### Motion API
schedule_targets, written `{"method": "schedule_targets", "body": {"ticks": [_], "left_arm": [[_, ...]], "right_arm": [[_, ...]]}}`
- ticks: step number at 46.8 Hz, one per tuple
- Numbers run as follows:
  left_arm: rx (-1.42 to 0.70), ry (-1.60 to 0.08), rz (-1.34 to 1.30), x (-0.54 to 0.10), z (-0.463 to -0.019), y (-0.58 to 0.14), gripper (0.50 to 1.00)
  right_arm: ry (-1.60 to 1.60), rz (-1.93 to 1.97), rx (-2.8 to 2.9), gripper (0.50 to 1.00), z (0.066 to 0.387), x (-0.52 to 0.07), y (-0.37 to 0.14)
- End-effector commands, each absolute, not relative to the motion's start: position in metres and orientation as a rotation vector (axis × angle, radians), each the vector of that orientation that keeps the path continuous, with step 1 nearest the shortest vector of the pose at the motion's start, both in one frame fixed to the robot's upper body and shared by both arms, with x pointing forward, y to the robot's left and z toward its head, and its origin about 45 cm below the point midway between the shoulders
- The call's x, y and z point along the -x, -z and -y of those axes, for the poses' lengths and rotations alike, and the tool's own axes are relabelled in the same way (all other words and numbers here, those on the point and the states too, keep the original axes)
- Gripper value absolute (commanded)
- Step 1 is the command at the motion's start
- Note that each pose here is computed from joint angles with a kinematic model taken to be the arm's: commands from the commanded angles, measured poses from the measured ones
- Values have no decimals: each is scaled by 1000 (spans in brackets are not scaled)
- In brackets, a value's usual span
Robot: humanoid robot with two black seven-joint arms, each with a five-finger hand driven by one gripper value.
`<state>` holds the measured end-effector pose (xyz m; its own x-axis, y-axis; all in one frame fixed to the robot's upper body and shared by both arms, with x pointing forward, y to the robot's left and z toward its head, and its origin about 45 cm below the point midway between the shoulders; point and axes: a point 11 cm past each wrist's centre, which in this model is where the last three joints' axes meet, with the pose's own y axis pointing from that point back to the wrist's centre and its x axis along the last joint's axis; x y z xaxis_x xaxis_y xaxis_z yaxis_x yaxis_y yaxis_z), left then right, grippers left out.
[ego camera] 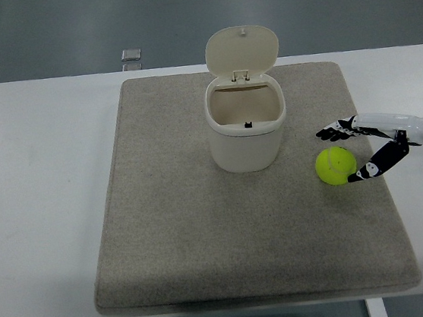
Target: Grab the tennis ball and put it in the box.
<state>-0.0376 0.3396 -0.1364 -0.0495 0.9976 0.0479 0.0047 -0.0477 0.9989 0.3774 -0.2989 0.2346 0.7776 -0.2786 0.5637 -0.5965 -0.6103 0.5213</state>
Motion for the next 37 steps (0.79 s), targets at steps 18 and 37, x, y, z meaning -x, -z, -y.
{"method": "schedule_targets", "body": {"ticks": [18,37], "left_arm": [[-1223,-1279,-1225,37,-340,136,992],[-1223,-1279,-1225,37,-340,136,992]], "right_arm": [[-553,637,-2264,821,291,-372,-223],[-571,637,-2257,683,293,-373,-225]]}}
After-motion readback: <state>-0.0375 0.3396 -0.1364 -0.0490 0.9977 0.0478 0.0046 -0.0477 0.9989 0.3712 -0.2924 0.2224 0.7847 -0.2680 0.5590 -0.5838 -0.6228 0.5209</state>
